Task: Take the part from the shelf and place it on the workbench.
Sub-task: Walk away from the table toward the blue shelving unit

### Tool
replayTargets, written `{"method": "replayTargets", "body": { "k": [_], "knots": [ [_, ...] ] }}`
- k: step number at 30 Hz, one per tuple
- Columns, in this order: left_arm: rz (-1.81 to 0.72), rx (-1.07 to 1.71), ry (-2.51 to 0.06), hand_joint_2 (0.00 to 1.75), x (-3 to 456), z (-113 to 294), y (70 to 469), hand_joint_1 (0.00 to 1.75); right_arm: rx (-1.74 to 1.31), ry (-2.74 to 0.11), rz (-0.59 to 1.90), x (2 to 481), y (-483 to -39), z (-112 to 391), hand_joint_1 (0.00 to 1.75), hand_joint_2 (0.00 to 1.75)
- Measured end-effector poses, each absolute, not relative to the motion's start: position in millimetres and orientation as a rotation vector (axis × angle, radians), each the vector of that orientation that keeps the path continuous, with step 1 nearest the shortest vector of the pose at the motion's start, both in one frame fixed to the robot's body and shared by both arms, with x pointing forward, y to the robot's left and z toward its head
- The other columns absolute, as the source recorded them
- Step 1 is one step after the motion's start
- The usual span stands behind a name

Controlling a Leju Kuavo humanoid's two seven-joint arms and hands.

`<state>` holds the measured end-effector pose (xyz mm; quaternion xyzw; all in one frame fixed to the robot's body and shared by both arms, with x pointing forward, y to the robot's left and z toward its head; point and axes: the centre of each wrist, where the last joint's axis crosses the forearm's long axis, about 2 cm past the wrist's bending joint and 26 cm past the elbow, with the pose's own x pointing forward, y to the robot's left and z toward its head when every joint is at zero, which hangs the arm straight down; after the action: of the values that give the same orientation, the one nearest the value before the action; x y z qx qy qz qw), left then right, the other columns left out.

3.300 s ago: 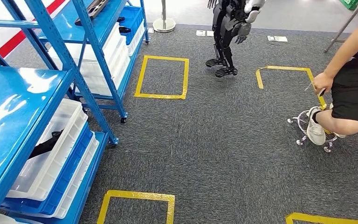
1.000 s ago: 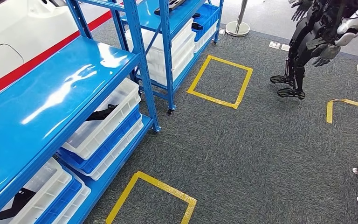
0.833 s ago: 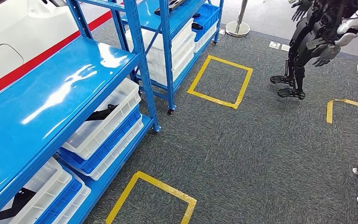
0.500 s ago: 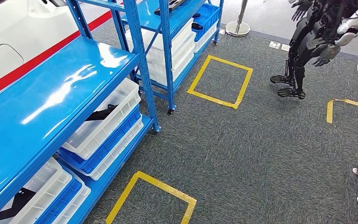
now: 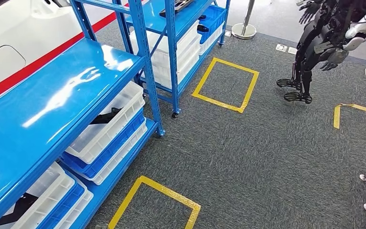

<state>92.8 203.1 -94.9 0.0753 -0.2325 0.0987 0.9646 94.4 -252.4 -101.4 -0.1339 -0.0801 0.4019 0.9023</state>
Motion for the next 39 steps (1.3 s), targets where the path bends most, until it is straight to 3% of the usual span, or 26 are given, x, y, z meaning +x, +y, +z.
{"method": "replayTargets", "body": {
  "k": [39],
  "knots": [
    [0.212, 0.157, -0.466, 0.0, 93.6, -94.8, 203.8, 0.0, -0.276, -0.168, 0.843, 93.3, -252.8, -101.7, 0.0, 0.0]
  ]
}}
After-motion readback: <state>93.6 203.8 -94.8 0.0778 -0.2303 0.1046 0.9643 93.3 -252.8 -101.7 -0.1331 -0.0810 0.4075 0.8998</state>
